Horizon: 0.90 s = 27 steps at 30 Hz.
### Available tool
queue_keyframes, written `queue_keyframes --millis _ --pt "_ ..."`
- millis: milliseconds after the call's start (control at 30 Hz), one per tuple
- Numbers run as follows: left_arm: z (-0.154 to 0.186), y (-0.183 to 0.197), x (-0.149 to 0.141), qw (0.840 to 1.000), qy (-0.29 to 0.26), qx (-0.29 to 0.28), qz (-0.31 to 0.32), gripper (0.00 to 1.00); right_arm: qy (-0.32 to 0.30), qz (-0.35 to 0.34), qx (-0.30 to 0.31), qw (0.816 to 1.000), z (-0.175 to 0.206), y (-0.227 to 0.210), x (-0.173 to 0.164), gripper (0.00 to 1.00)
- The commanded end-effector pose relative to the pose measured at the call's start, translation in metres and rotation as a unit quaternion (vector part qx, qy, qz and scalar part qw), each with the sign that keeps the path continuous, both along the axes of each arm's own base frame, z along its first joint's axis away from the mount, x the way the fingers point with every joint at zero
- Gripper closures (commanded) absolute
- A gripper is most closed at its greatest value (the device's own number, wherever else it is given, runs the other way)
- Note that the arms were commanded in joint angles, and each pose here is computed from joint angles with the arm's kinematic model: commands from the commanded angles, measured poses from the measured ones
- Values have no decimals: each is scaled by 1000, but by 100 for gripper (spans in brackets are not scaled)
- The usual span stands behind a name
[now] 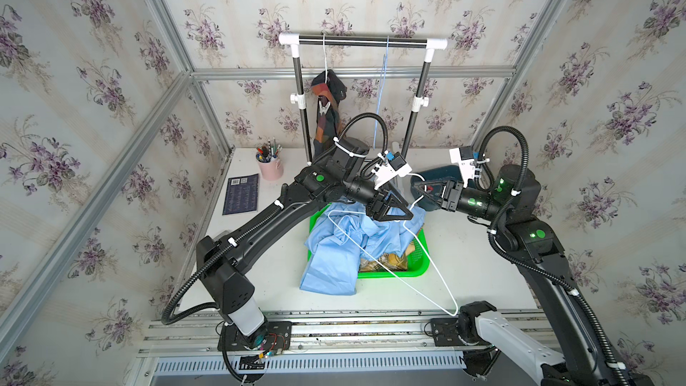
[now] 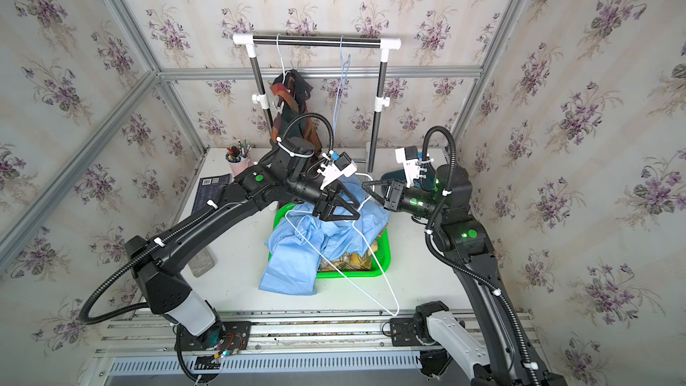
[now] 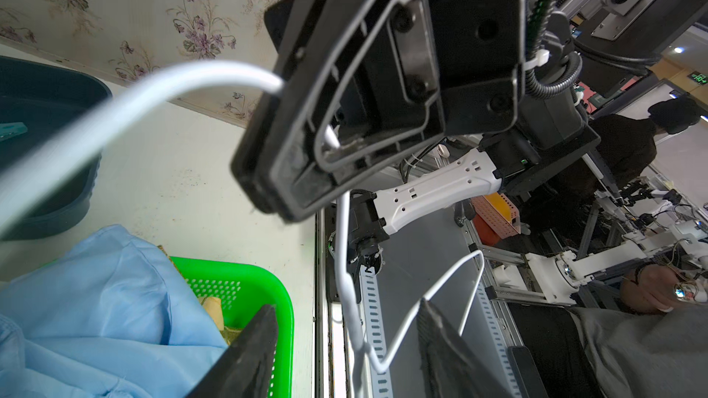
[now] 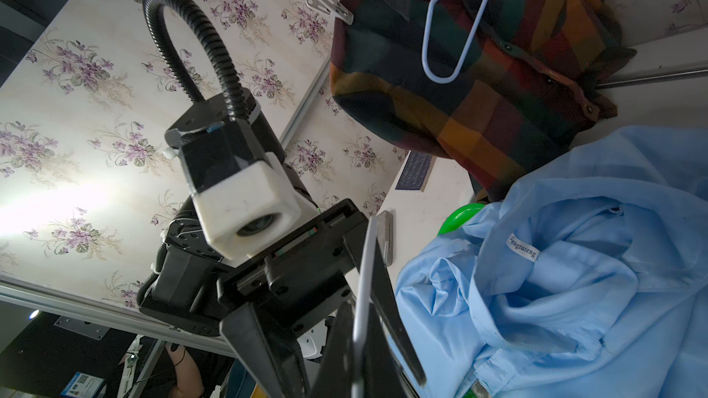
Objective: Remove the clothespins securing long-sleeve shirts to the hanger
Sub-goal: Place the hanger on the clothesline.
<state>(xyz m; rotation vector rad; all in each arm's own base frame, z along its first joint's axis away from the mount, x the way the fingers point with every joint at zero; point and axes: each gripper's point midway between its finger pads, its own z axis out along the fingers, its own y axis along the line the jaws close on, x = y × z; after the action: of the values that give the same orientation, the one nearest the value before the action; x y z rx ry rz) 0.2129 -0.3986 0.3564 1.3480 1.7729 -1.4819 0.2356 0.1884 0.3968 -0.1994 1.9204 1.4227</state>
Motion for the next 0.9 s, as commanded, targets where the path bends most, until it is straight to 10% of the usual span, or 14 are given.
queue_keyframes --millis 0,467,867 --pt "1 -2 -3 1000 -2 -6 -6 52 -23 3 10 1000 12 1 2 100" --pt "-2 0 -6 1000 -1 -2 -4 94 -21 19 24 999 9 7 3 100" --pt "2 19 -1 1000 -8 -6 15 100 -42 -3 -3 999 4 0 5 28"
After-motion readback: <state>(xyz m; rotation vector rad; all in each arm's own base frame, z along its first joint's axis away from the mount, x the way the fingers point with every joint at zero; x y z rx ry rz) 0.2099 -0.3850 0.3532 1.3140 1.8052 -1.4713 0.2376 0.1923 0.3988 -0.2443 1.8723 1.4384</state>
